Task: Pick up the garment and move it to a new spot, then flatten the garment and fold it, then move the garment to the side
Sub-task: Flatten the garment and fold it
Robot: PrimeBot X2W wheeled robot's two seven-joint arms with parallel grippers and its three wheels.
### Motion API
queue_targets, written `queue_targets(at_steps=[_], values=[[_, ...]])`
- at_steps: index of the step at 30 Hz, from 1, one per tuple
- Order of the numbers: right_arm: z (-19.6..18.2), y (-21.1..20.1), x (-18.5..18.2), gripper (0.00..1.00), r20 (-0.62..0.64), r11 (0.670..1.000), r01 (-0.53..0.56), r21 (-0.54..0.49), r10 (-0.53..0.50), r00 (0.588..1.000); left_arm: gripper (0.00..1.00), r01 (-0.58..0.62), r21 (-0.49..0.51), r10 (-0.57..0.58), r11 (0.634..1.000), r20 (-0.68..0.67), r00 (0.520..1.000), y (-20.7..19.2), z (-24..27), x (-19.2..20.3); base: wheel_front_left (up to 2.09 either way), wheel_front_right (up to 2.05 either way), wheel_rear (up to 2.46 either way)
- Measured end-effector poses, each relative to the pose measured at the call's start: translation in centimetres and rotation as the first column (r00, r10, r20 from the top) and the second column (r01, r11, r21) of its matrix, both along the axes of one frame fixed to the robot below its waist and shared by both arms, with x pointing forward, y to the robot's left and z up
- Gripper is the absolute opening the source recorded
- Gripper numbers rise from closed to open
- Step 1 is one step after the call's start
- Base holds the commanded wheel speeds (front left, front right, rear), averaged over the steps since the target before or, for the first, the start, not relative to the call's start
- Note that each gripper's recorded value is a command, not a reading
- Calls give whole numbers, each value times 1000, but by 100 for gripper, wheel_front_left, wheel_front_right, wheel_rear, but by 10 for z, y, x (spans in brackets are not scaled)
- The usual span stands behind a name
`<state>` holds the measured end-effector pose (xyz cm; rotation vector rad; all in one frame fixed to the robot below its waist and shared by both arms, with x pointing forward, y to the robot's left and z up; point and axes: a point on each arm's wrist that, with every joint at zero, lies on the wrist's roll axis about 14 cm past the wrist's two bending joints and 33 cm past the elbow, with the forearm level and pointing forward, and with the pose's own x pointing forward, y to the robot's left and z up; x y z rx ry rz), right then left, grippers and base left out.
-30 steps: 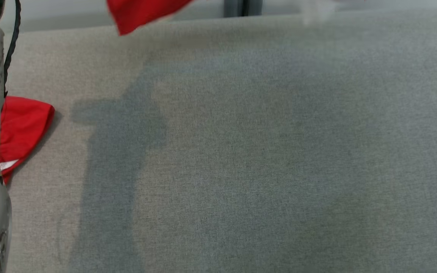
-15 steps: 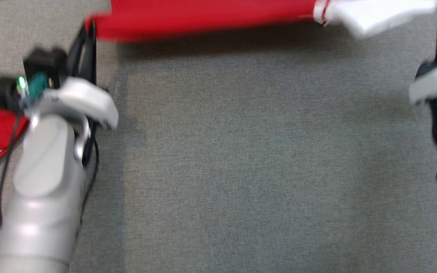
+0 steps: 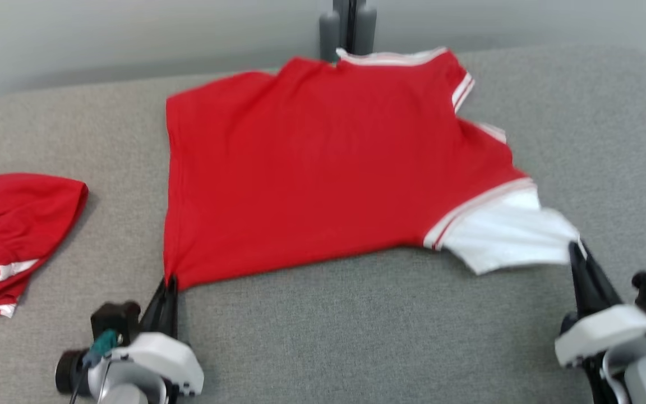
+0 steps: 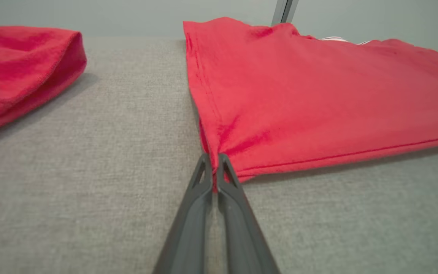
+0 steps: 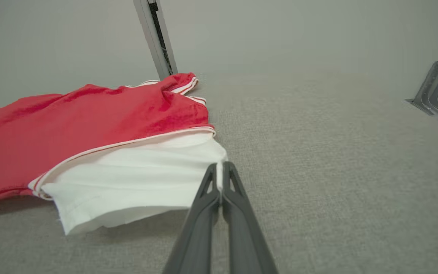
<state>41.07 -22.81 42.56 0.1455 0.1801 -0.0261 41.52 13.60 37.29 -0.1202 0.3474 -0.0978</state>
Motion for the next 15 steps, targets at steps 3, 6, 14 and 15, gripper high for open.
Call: queue_targets(at_steps=[3, 6, 14, 15], values=[[-8, 2, -28, 0, -28, 999, 28, 39, -26, 999, 0, -2, -7, 2, 1000, -7, 1000, 3, 2, -25, 0, 0, 0], [-15, 9, -54, 0, -52, 998, 28, 62, -25, 998, 0, -13, -14, 13, 1000, -13, 1000, 5, 2, -49, 0, 0, 0], [-35, 25, -114, 0, -110, 996, 9, 86, 1, 994, 0, -67, -18, 67, 998, -5, 998, 21, 6, -96, 0, 0, 0], [-38, 26, -120, 0, -118, 996, 6, 87, 4, 993, 0, -74, -20, 74, 997, -9, 997, 23, 5, -102, 0, 0, 0]])
